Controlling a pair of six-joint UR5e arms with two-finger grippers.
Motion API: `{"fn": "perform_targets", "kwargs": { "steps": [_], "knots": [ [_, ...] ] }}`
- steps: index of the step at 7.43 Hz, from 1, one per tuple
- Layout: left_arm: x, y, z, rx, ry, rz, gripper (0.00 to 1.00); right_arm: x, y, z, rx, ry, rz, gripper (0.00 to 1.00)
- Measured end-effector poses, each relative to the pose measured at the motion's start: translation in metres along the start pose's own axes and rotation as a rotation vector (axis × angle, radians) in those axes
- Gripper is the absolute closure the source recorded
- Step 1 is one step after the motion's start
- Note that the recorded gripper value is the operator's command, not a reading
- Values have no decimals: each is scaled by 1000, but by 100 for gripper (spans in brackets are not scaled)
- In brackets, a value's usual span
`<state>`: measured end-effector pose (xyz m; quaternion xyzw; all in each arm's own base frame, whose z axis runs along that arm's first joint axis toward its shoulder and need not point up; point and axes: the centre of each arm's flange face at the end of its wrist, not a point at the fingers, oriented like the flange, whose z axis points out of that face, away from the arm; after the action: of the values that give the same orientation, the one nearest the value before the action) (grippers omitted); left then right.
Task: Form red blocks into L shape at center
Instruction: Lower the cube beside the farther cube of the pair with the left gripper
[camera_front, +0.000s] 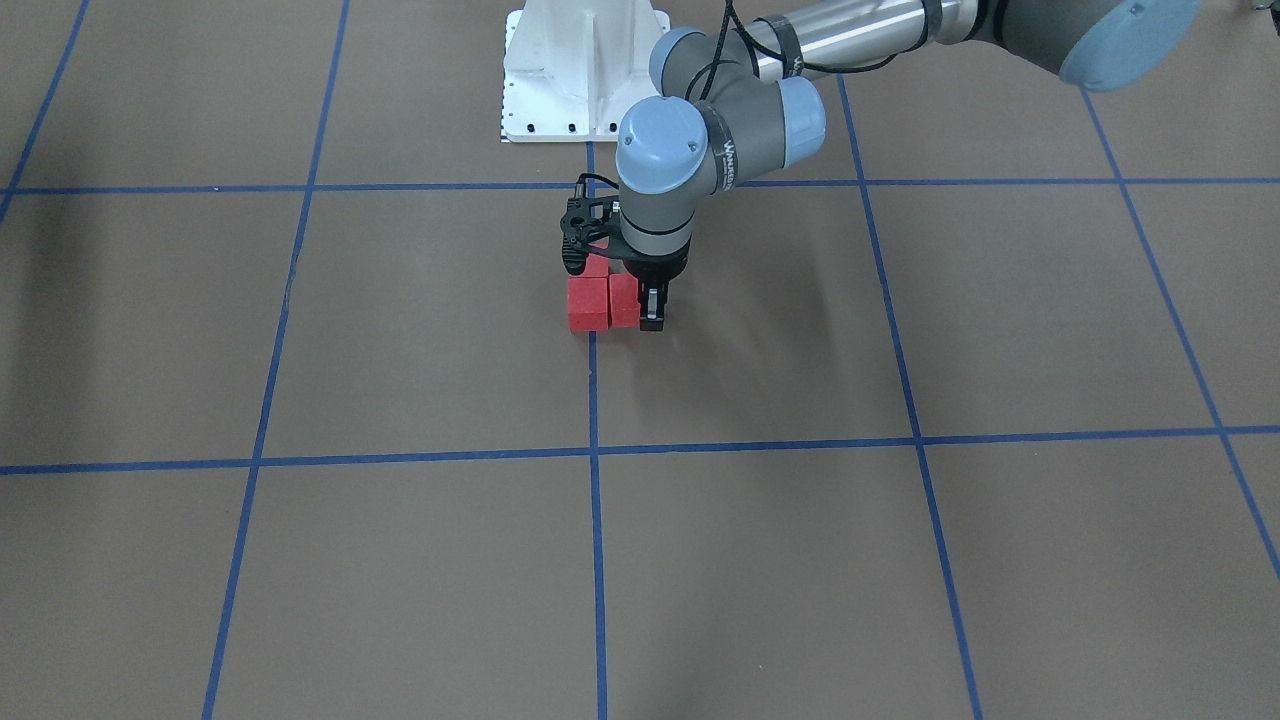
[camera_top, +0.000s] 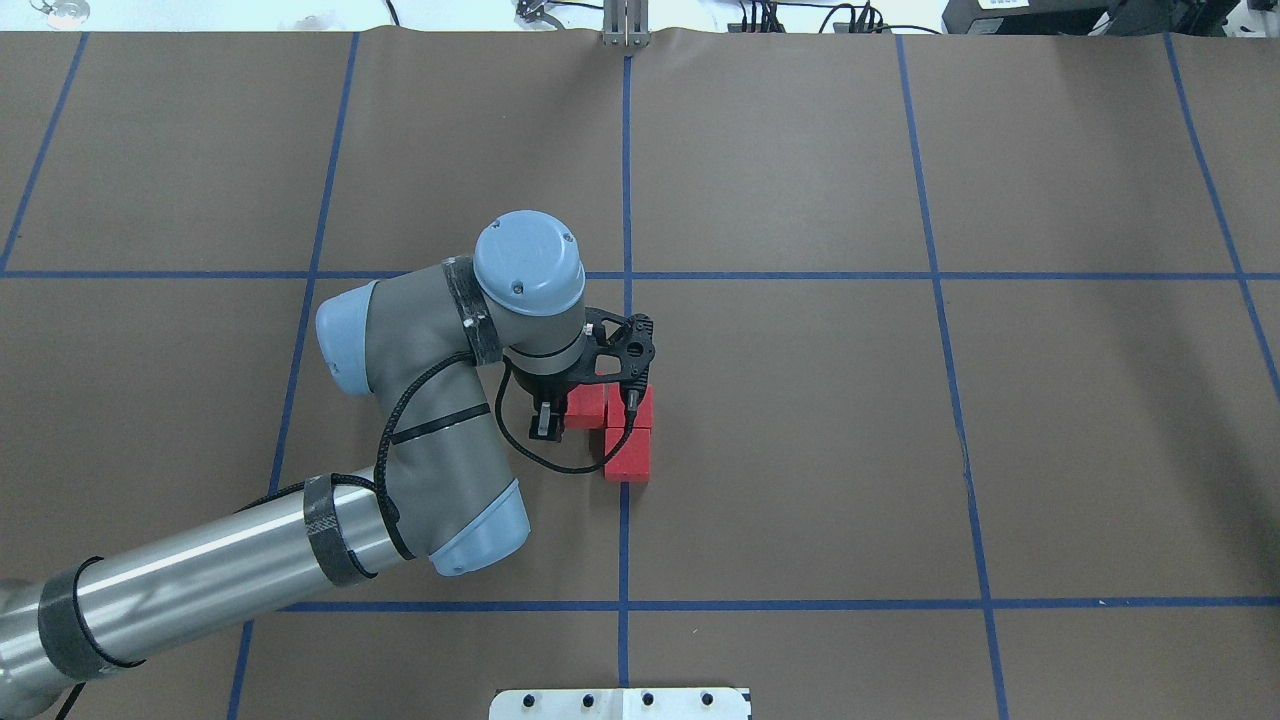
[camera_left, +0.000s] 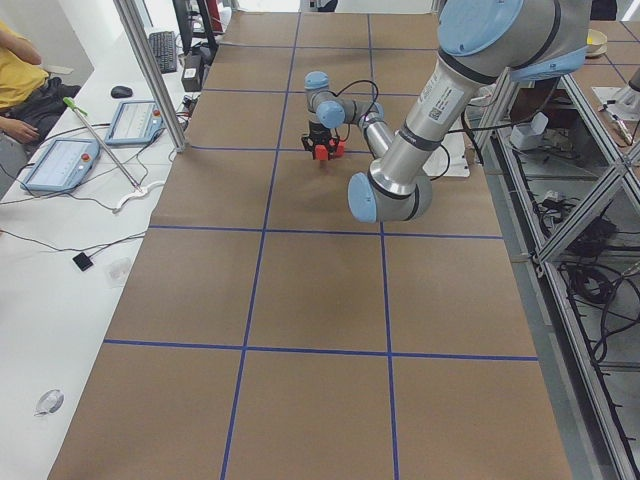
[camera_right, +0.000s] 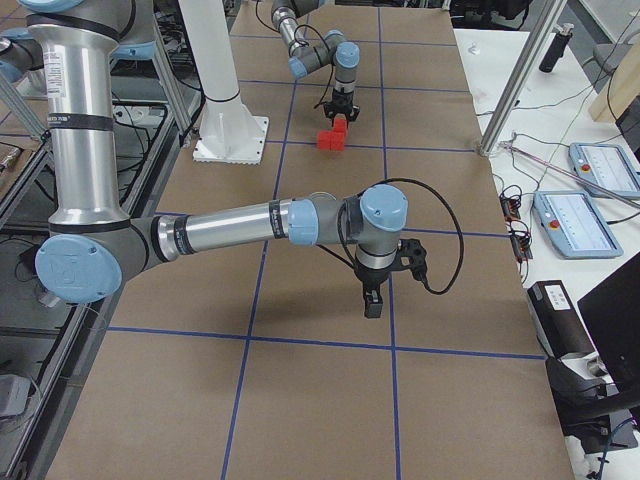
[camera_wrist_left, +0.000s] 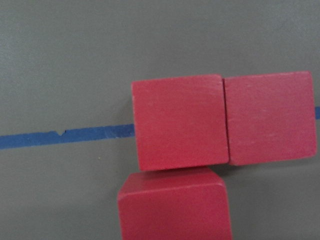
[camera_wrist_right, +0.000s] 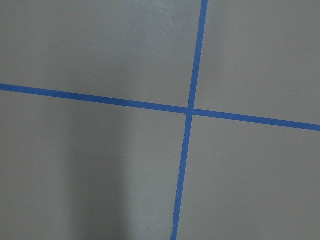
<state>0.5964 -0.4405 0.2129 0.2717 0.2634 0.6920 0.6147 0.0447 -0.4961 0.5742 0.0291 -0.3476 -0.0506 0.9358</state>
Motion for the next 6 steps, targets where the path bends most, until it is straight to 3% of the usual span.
{"fn": "perform_targets", "kwargs": {
  "steps": [6],
  "knots": [
    [1, 0, 8, -6, 8, 0, 71, -1, -1, -1, 2, 0, -2, 0]
  ]
}}
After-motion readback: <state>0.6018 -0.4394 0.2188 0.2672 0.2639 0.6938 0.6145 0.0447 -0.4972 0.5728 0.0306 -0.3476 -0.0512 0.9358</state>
